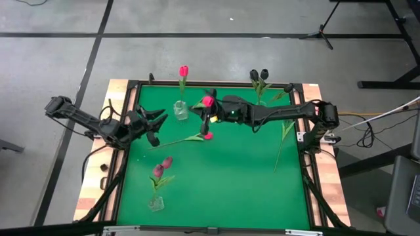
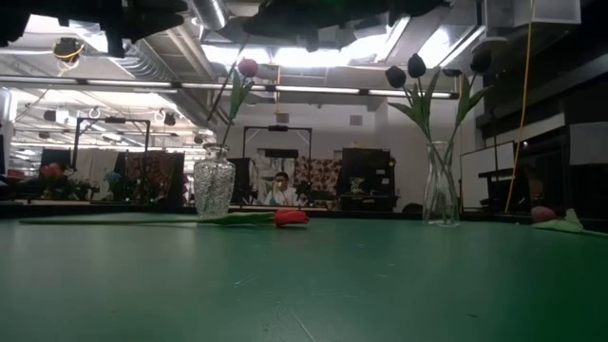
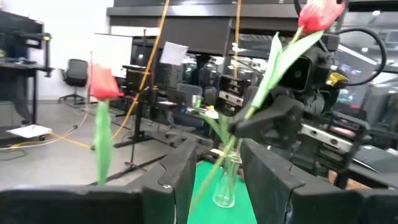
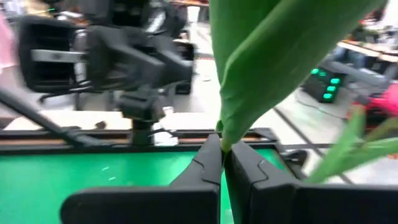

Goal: Sort flowers into vase by color
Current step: Put the top pink flower into the top left transparent vase

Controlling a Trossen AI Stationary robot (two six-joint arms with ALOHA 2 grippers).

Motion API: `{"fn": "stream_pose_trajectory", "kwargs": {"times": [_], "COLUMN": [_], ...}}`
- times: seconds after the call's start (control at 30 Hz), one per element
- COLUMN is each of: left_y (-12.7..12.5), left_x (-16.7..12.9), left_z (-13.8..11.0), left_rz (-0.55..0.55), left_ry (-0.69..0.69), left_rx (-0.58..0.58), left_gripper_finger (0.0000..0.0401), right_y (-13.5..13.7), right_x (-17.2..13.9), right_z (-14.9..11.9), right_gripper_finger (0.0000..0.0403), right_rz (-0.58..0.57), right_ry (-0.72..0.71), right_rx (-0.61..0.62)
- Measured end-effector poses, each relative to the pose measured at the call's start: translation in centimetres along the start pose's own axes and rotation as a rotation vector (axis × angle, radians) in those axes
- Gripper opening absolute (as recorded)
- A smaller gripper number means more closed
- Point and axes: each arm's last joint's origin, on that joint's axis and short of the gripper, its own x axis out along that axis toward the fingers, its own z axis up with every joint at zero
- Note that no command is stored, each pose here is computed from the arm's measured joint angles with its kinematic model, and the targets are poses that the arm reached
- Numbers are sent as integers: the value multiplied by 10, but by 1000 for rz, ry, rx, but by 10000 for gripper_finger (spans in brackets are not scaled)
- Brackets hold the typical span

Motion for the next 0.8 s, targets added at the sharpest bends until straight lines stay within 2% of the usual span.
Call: {"fn": "stream_pose_trajectory", "kwargs": {"times": [0.2,0.37,0.8], "left_y": [2,2,2], "left_x": [-1,-1,-1], "left_z": [0,-3,-4], "left_rz": [19,20,21], "left_ry": [7,30,36], "left_rx": [5,11,17], "left_gripper_finger": [125,125,125], "right_y": [-28,-44,-61], "right_x": [2,12,45], "right_z": [1,-12,-28], "right_gripper_finger": [3,2,4], "right_rz": [-60,-67,-70], "right_ry": [-37,-35,97], "right_rx": [10,17,28]}}
